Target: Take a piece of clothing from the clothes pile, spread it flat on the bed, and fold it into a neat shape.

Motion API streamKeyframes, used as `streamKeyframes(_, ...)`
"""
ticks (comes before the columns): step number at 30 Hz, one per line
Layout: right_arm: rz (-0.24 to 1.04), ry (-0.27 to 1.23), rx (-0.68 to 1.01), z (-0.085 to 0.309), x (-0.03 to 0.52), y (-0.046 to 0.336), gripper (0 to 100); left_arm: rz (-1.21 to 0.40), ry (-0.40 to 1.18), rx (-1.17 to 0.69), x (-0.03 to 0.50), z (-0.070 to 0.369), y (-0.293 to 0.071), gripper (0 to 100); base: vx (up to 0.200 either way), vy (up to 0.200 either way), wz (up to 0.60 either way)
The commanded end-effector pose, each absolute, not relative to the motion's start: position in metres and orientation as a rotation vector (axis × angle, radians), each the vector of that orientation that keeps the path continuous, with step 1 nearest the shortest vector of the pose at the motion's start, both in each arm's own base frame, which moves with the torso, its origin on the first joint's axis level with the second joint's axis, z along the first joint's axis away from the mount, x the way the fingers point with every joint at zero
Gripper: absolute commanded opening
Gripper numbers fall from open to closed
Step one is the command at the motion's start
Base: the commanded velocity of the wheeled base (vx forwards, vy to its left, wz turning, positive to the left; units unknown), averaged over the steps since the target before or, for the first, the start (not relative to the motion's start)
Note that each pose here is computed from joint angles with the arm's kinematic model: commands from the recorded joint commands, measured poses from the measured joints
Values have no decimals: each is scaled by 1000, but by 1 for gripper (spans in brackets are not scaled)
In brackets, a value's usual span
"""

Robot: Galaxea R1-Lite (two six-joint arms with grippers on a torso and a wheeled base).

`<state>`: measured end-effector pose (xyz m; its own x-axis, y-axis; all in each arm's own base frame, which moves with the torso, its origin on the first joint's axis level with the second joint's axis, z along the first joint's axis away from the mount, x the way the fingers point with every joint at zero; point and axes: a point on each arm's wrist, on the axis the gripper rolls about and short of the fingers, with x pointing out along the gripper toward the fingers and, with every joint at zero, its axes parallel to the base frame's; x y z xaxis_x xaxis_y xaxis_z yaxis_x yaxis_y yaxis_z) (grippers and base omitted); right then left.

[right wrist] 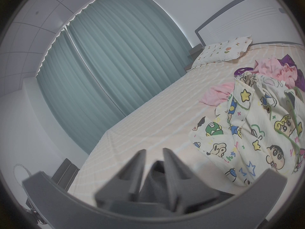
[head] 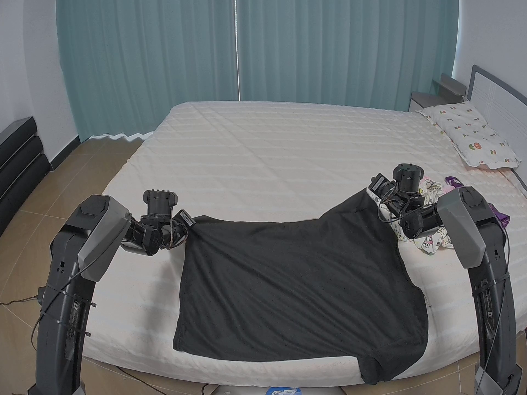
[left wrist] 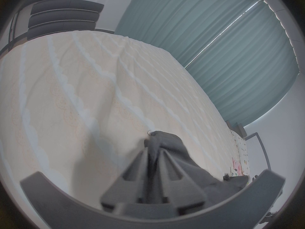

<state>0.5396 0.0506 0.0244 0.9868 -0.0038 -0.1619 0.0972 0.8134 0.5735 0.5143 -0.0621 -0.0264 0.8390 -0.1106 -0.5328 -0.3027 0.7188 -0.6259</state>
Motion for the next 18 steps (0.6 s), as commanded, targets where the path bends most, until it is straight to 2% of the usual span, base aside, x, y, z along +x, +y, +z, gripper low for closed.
streamKeyframes(1,-63,192,613,6,540,52,100,108,581,-771,514,-26,-64,100,0,0,0)
streamKeyframes(11,-89,296,611,30,496,34,100,125,578,-786,495,8,-46,100,0,0,0)
streamKeyframes(18,-137,369,699,61,423,27,100,88,563,-803,434,41,-37,100,0,0,0)
